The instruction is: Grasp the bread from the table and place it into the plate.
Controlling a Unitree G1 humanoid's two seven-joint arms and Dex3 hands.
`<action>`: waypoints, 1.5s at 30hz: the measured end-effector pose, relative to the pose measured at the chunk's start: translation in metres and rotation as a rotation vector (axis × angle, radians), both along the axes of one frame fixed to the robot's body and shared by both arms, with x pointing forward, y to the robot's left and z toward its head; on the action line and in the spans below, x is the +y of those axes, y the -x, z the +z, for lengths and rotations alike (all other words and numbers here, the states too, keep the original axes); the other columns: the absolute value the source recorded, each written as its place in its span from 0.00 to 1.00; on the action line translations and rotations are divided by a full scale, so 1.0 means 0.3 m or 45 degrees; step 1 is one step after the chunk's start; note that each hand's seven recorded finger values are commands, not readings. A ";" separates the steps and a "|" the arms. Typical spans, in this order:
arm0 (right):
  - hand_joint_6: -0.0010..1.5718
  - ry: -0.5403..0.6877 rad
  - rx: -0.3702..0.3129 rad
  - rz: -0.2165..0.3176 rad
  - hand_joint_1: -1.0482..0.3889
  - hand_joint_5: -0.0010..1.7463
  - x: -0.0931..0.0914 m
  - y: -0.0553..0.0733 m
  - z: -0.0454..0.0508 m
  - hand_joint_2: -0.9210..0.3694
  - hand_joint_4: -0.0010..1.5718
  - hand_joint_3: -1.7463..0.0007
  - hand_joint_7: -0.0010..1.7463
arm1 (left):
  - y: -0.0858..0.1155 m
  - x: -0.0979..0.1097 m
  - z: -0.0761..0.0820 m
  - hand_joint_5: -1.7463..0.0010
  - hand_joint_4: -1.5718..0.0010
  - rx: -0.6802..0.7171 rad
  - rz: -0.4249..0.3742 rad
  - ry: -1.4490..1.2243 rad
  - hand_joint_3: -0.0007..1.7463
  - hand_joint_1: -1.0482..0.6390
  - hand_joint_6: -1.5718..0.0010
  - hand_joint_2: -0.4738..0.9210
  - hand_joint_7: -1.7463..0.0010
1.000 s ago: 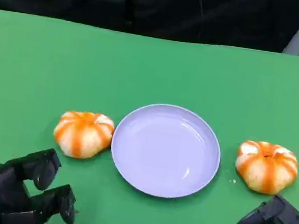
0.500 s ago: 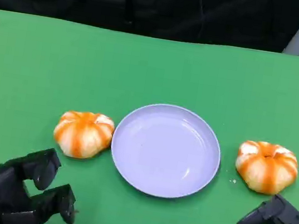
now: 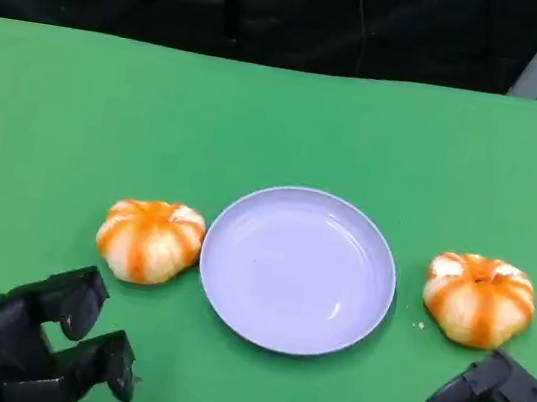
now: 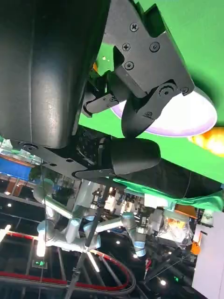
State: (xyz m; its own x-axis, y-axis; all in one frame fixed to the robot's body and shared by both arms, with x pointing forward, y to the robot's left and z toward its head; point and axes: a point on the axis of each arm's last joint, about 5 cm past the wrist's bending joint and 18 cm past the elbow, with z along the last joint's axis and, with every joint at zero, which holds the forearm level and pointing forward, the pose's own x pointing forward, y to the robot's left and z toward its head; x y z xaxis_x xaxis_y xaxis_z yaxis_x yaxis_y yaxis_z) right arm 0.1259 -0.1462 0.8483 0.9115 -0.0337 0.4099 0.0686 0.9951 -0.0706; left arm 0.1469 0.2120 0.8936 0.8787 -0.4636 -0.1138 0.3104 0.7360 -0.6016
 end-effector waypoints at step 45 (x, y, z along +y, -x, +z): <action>0.47 -0.003 -0.008 0.017 0.64 1.00 -0.003 -0.012 0.004 0.30 0.54 0.31 0.87 | -0.343 -0.195 0.015 0.92 0.90 -0.983 0.033 -2.336 0.00 0.05 0.75 0.96 1.00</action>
